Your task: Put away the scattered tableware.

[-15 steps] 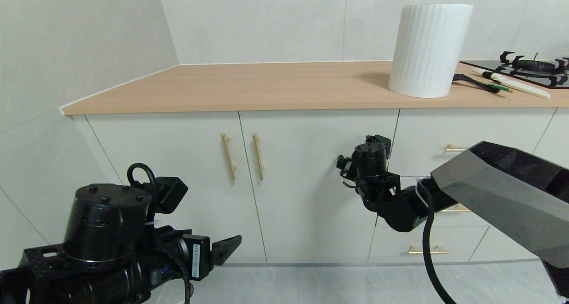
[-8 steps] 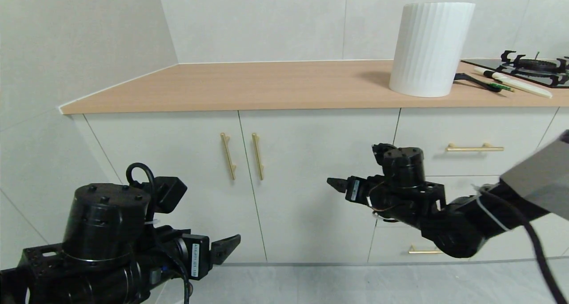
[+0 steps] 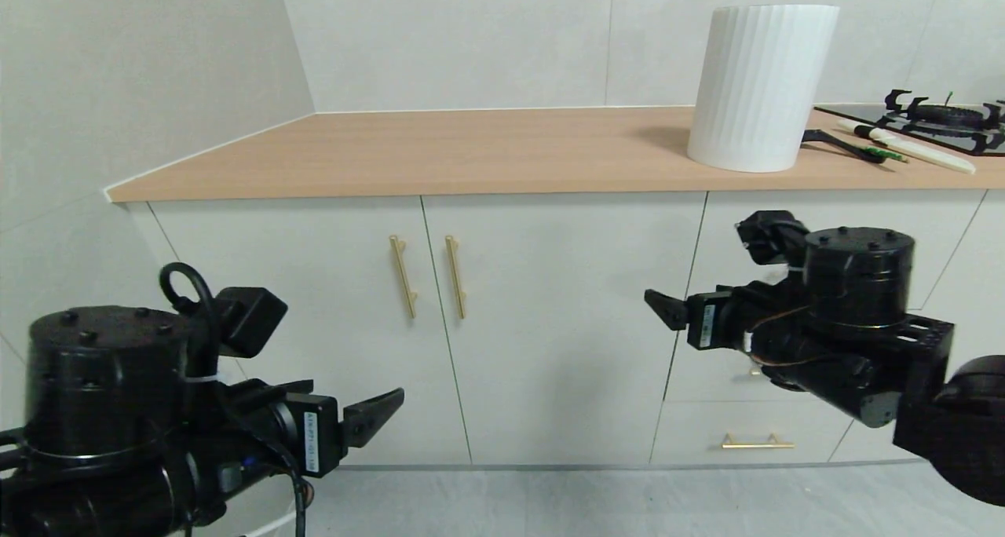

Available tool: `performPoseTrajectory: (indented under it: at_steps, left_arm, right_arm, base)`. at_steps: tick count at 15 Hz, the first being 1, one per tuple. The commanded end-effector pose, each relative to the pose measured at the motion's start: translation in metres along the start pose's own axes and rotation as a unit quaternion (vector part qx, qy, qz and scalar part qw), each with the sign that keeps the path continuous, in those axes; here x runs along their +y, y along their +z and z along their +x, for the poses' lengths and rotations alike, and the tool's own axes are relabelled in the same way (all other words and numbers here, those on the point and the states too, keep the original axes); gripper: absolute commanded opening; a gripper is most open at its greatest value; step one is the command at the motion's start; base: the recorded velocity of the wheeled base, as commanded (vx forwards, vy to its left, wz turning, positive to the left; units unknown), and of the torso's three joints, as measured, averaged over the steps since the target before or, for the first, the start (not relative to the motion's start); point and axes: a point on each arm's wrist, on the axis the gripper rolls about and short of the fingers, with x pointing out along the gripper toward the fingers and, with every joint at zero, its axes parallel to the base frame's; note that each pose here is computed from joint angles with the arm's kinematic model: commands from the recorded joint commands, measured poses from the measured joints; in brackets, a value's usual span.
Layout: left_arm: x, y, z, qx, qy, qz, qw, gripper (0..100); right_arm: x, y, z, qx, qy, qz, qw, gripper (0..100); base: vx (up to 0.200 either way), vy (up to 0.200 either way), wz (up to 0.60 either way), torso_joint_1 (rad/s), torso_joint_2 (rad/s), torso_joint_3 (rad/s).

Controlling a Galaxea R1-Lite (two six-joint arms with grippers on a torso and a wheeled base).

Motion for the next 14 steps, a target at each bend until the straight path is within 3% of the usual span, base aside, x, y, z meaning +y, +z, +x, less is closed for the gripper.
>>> performPoseTrajectory:
  at_steps: [1, 4, 6, 7, 9, 12, 14]
  left_arm:
    - [0.010, 0.009, -0.021, -0.044, 0.007, -0.014, 0.9989, 100]
    - [0.019, 0.008, -0.050, -0.091, 0.017, -0.026, 0.9954, 100]
    - [0.034, 0.007, -0.077, -0.147, 0.059, -0.048, 0.9862, 100]
    - [0.039, 0.008, -0.097, -0.188, 0.078, -0.051, 0.9777, 100]
    - [0.049, 0.002, -0.134, -0.237, 0.131, -0.034, 0.9620, 100]
    - [0.051, -0.019, -0.179, -0.276, 0.164, -0.010, 0.9472, 100]
    - [0.052, -0.039, -0.200, -0.299, 0.167, -0.013, 0.9395, 100]
  right_arm:
    - [-0.027, 0.021, -0.039, -0.047, -0.053, -0.002, 0.998, 100]
    - [-0.047, 0.029, -0.082, -0.091, -0.112, 0.014, 0.989, 100]
    - [-0.063, 0.035, -0.128, -0.142, -0.133, 0.026, 0.981, 100]
    - [-0.071, 0.037, -0.149, -0.167, -0.151, 0.016, 0.974, 100]
    - [-0.086, 0.033, -0.190, -0.214, -0.206, -0.011, 0.955, 100]
    - [-0.087, 0.024, -0.244, -0.268, -0.239, -0.024, 0.933, 100]
    - [-0.081, 0.001, -0.292, -0.256, -0.227, -0.061, 0.938, 100]
  base:
    - [0.000, 0.000, 0.00, 0.000, 0.00, 0.000]
    - [0.000, 0.000, 0.00, 0.000, 0.00, 0.000]
    - [0.000, 0.000, 0.00, 0.000, 0.00, 0.000]
    - [0.000, 0.000, 0.00, 0.000, 0.00, 0.000]
    - [0.000, 0.000, 0.00, 0.000, 0.00, 0.000]
    - [0.000, 0.000, 0.00, 0.000, 0.00, 0.000]
    - [0.000, 0.000, 0.00, 0.000, 0.00, 0.000]
